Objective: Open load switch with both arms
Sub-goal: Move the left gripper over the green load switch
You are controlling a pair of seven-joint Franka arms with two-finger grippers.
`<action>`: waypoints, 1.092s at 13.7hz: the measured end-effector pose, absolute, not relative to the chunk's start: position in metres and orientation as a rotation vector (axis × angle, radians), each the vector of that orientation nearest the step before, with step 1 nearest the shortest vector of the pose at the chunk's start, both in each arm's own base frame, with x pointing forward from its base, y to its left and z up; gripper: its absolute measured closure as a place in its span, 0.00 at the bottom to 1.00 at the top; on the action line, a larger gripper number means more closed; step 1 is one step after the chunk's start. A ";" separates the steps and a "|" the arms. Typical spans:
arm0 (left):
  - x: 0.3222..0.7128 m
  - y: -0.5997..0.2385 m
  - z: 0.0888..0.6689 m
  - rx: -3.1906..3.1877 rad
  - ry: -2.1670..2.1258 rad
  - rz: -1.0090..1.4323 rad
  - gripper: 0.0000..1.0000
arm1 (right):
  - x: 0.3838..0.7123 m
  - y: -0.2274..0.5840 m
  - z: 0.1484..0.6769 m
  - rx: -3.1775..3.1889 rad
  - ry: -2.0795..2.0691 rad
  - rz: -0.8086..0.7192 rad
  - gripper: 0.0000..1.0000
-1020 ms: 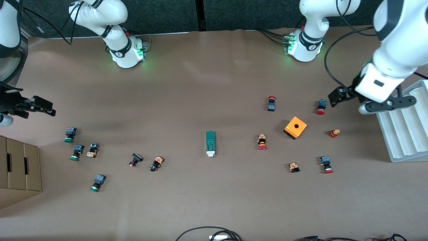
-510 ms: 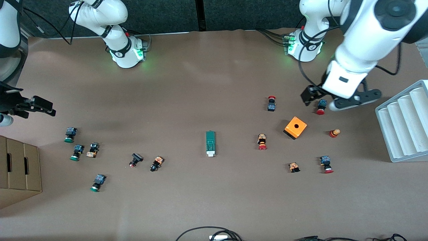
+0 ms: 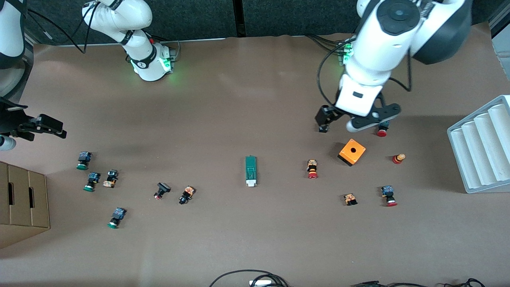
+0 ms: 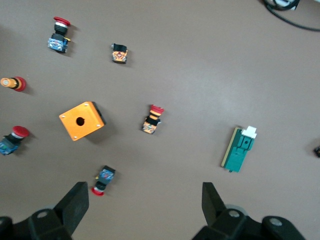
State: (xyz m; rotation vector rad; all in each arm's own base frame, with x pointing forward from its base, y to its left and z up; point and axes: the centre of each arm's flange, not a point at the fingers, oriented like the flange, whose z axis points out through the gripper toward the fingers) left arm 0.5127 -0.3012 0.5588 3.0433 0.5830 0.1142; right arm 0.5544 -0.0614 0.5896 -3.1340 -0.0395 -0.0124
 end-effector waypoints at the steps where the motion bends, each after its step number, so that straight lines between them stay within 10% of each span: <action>1: 0.510 -0.314 0.554 3.053 0.603 0.146 0.00 | 0.554 -0.061 0.590 -3.134 -0.040 -0.012 0.00; 15: 0.438 -0.507 0.417 3.050 0.453 0.546 0.00 | 0.560 -0.068 0.573 -3.133 -0.019 0.039 0.00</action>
